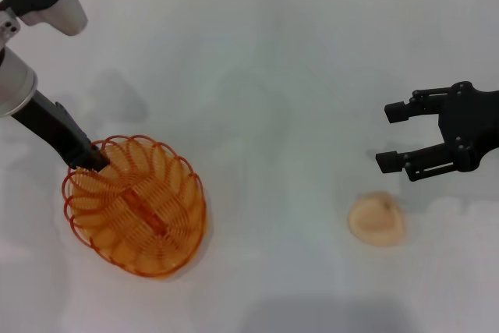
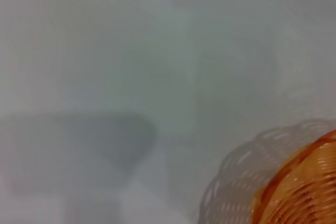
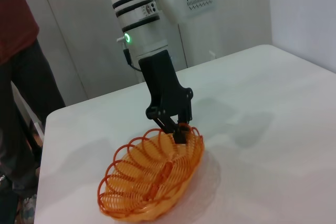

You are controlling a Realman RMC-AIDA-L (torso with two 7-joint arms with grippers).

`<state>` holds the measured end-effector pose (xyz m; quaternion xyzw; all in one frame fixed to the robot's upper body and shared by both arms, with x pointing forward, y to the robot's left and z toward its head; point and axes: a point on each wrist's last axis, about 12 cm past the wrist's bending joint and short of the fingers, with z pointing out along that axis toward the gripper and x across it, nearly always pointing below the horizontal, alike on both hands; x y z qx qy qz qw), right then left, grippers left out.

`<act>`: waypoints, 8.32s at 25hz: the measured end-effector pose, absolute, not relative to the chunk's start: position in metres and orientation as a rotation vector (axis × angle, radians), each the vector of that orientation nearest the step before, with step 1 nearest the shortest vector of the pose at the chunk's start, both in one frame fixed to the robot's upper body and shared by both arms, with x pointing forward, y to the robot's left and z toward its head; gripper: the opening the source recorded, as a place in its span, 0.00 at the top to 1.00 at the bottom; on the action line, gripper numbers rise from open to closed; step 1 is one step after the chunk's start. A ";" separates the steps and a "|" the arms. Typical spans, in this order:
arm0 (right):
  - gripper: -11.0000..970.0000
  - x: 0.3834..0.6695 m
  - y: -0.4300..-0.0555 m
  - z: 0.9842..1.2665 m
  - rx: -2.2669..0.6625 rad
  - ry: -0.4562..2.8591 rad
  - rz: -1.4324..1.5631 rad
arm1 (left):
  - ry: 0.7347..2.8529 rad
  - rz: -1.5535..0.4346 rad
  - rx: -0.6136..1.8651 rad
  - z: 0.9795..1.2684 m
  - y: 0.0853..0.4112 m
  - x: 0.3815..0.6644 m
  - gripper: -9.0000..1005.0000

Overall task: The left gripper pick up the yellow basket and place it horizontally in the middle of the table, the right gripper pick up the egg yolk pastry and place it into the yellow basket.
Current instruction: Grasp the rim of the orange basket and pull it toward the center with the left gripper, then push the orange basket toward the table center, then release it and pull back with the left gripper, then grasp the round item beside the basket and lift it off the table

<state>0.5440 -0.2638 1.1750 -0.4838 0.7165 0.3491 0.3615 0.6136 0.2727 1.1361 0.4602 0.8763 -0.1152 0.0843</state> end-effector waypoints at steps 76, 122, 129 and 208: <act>0.13 0.549 -0.252 1.187 -1.289 1.783 0.927 | 2.861 -0.971 0.242 1.129 0.285 0.566 0.91; 0.13 0.549 -0.247 1.186 -1.311 1.767 0.937 | 2.844 -0.991 0.260 1.110 0.257 0.574 0.90; 0.13 0.549 -0.247 1.185 -1.307 1.769 0.938 | 2.849 -0.982 0.267 1.107 0.256 0.574 0.90; 0.13 0.551 -0.248 1.192 -1.265 1.783 0.943 | 2.141 -1.110 0.678 1.180 0.328 0.577 0.21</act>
